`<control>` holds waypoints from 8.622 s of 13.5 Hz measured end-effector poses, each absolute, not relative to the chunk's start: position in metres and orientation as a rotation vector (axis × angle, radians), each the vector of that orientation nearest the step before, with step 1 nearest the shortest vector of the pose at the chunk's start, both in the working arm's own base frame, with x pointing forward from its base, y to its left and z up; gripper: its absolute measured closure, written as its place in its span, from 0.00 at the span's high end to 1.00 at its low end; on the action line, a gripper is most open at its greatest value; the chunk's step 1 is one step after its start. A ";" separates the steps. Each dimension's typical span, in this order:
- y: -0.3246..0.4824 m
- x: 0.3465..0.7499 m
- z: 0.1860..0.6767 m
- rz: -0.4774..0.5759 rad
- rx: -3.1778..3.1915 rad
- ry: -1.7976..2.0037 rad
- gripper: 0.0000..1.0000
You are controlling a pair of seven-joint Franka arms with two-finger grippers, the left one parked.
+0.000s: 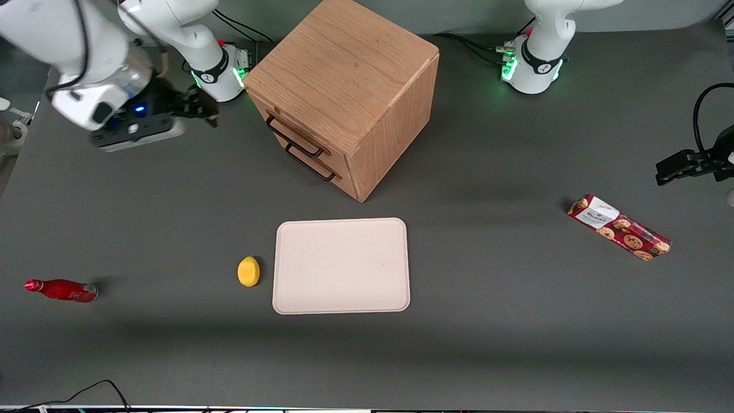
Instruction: Open upper drawer
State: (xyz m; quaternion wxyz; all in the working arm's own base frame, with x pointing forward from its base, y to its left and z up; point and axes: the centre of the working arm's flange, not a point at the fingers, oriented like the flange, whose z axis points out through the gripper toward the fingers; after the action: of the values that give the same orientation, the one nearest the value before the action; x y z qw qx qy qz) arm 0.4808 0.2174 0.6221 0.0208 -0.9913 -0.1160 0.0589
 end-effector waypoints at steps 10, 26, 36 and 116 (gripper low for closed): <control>0.261 0.470 0.589 0.336 -2.877 -0.666 1.00; 0.280 0.486 0.439 0.559 -2.731 -0.841 1.00; 0.284 0.477 0.406 0.621 -2.641 -1.001 1.00; 0.022 0.510 0.600 0.166 -3.139 -0.010 1.00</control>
State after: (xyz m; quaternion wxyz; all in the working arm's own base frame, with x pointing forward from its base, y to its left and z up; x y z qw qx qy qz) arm 0.5098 0.0218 0.6005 -0.0007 -0.9986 -0.0032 0.0529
